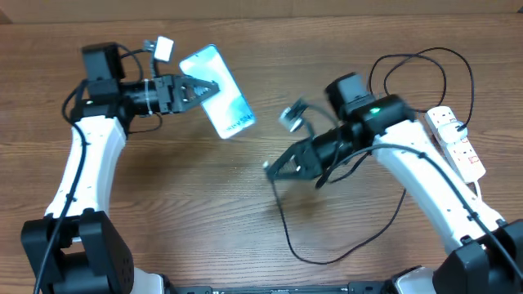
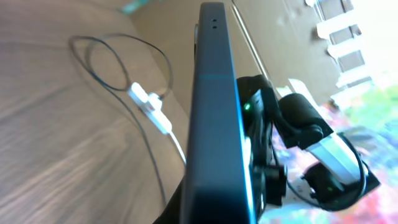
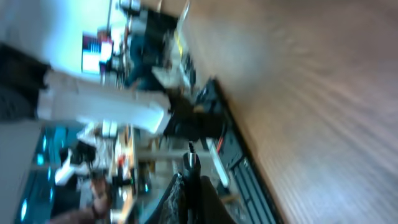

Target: Plug charger to phone and switch on socket

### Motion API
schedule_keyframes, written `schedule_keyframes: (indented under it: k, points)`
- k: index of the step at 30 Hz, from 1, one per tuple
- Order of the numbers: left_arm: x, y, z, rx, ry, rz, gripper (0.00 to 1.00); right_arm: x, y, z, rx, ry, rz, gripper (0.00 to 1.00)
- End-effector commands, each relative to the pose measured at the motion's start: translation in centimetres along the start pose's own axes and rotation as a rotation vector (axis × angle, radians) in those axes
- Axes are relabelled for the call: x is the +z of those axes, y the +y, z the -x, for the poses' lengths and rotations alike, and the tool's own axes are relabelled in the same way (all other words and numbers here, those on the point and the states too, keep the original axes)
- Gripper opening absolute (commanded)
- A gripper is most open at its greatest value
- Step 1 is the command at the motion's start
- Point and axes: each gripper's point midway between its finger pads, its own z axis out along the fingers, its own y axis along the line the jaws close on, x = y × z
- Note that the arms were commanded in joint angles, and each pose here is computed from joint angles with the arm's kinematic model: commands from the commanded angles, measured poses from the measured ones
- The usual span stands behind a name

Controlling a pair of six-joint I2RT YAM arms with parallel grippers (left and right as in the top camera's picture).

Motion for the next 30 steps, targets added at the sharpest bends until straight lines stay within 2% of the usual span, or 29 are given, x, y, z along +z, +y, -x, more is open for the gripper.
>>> schedule_keyframes:
  k: [1,10,30]
  points:
    - [1.5,-2.5,-0.7,0.019,0.06,-0.09,0.04,0.9,-0.1,-0.7,-0.084,0.042,-0.027,0.04]
    - [4.5,-3.6,-2.7,-0.037,0.146,-0.134,0.04,0.9,-1.4,-0.6,-0.105,0.05,-0.101,0.04]
    - [4.5,-3.6,-2.7,-0.032,0.146,-0.135,0.04,-0.9,-2.2,3.3,-0.09,-0.096,-0.107,0.04]
